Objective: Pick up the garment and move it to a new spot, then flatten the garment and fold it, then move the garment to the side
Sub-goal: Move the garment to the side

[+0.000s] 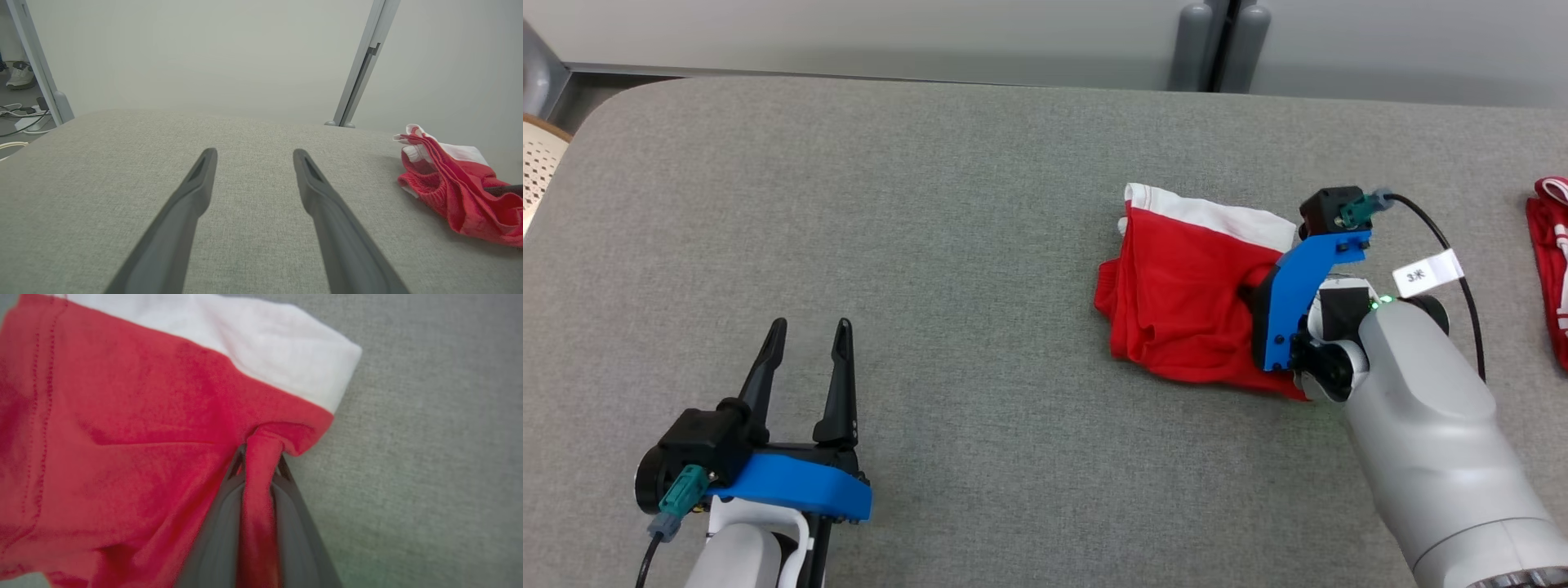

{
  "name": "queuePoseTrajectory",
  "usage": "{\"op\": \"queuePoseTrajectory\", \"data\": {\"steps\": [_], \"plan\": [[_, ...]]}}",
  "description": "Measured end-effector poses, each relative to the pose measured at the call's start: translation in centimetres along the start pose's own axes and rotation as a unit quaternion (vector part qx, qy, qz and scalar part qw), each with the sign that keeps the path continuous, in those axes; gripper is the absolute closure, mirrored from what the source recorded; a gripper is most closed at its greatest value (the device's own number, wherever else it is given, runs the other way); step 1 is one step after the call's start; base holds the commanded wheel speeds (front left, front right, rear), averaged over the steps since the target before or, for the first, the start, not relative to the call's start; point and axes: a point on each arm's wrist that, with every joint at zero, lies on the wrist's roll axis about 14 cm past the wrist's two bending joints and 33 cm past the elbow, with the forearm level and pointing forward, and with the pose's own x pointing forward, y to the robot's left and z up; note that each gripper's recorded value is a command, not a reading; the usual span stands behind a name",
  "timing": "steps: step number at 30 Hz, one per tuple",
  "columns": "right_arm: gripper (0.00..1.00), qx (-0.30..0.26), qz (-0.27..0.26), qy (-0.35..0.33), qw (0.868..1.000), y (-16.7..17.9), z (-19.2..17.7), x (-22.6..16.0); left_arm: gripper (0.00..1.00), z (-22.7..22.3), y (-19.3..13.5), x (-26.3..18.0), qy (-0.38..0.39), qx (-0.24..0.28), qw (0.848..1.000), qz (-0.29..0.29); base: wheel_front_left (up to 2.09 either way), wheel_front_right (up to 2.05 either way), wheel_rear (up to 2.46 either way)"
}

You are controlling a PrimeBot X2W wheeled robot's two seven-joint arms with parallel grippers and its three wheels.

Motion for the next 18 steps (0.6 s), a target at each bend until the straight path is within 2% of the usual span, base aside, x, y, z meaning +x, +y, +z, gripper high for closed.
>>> {"op": "queuePoseTrajectory", "data": {"steps": [4, 9, 14, 18], "plan": [[1.00, -0.075, -0.018, -0.020, 0.997, -0.7, 2.3, -1.0, 0.00, 0.0, -0.5, 0.6, -0.002, -0.002, 1.000, -0.008, 0.00, 0.00, 0.00], [1.00, -0.158, -0.047, -0.044, 0.985, -2.6, 5.7, -3.1, 0.00, 0.4, -1.8, 1.9, -0.011, -0.006, 1.000, -0.028, 0.00, 0.00, 0.00], [1.00, -0.192, -0.077, -0.060, 0.977, -5.8, 8.0, -5.9, 0.00, 0.3, -4.1, 3.5, -0.015, -0.011, 0.998, -0.064, 0.00, 0.00, 0.00], [1.00, -0.189, -0.101, -0.081, 0.974, -9.1, 9.2, -8.2, 0.00, 0.8, -6.1, 5.3, -0.025, -0.004, 0.995, -0.099, 0.00, 0.00, 0.00]]}}
